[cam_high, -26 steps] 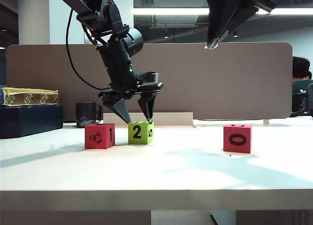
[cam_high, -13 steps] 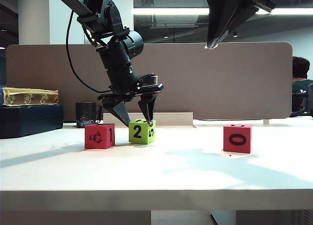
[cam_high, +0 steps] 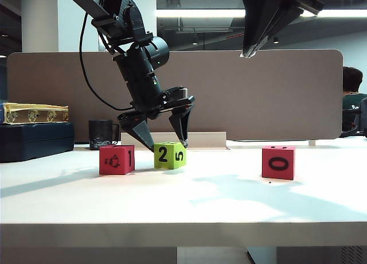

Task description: Select the appropriate blocks from the scattered letter blocks on the table and arrange them in a row to spell out "THU".

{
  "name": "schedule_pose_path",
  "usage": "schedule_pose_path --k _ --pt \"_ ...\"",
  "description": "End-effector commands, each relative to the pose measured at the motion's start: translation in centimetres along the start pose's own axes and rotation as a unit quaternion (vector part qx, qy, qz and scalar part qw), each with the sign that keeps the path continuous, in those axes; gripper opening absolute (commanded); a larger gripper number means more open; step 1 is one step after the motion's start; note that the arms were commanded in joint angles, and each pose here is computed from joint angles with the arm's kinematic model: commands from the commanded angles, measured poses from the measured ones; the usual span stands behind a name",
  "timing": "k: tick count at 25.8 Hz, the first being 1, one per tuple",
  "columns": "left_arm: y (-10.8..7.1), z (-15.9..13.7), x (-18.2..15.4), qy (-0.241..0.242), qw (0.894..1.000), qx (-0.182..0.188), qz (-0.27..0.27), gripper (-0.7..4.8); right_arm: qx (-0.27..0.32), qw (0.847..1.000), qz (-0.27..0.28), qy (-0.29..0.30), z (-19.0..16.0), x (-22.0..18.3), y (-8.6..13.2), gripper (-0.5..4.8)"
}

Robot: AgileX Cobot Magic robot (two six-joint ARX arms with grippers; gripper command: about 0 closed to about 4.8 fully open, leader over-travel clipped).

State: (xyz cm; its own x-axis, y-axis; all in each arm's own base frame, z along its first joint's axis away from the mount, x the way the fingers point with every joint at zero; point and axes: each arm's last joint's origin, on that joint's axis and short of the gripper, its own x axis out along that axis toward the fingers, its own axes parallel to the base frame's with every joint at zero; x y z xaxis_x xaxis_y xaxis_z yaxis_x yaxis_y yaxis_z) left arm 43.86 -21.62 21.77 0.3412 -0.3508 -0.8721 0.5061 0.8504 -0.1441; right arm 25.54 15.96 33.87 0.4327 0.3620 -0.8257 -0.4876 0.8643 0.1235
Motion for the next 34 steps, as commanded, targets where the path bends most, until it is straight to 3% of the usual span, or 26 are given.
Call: schedule_pose_path --k 1,7,18,27,34 --pt "-0.12 0.37 -0.19 -0.016 1.0 0.008 0.003 4.19 0.0 1.0 0.002 -0.005 0.07 -0.29 0.07 -0.05" --pt "-0.05 0.75 -0.2 -0.036 0.999 0.011 0.019 4.05 0.0 1.0 0.002 -0.004 0.05 -0.29 0.07 -0.05" --pt "0.04 0.4 0.79 -0.02 1.0 0.011 0.018 3.97 0.0 1.0 0.002 -0.003 0.04 -0.29 0.07 -0.05" --pt "0.03 0.32 0.77 -0.016 1.0 0.01 0.018 2.99 0.0 1.0 0.002 -0.003 0.04 -0.29 0.07 -0.05" --pt "-0.05 -0.17 0.39 0.015 1.0 0.006 0.018 2.99 0.0 1.0 0.002 -0.004 0.05 -0.29 0.07 -0.05"
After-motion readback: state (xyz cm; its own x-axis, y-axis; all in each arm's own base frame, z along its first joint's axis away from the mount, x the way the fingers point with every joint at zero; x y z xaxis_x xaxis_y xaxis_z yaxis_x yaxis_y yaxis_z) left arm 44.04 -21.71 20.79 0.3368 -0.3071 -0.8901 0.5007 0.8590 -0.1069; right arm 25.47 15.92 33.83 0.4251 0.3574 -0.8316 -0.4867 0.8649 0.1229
